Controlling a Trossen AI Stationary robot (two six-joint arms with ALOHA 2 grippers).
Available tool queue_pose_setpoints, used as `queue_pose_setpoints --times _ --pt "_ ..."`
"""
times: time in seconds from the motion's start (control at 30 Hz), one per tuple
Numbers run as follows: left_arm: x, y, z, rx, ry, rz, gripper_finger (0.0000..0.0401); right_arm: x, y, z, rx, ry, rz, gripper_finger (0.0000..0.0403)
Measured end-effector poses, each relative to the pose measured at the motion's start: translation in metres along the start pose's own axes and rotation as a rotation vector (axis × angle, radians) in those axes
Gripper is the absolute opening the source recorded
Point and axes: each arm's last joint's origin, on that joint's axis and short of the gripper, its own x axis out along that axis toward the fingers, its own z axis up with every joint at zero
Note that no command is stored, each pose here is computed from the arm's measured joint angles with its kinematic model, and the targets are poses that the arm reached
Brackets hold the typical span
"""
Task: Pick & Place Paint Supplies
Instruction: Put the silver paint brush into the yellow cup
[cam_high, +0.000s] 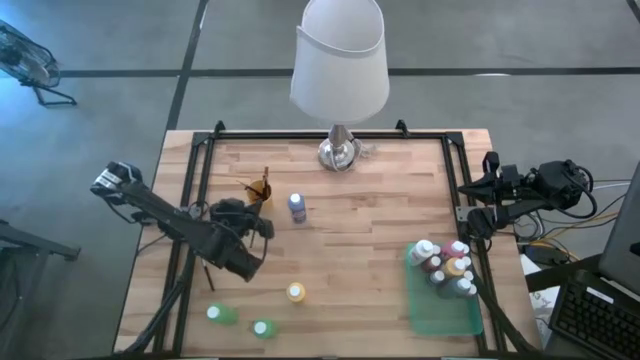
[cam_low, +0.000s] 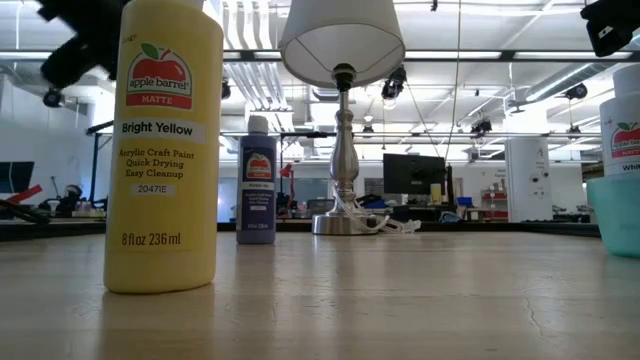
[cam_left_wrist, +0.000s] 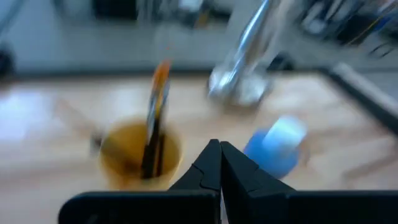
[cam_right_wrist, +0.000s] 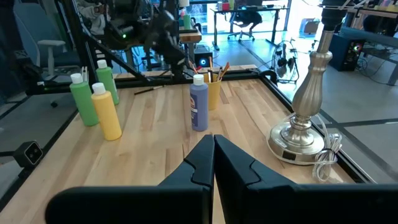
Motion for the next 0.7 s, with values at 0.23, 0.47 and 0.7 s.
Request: queue_pose_setpoints --times 0.23,0.47,0.7 --pt "0.004 -0.001 0.021 0.116 -0.277 -0.036 0.0000 0.000 0.000 0.000 0.000 0.000 0.000 0.0008" --pt "0.022 0.002 0.033 0.144 -0.415 0.043 0.0000 0.000 0.000 0.000 0.000 0.000 0.000 0.0008" --pt "0.038 0.005 0.043 0.125 -0.465 0.124 0.0000 0.000 0.000 0.000 0.000 0.000 0.000 0.0008"
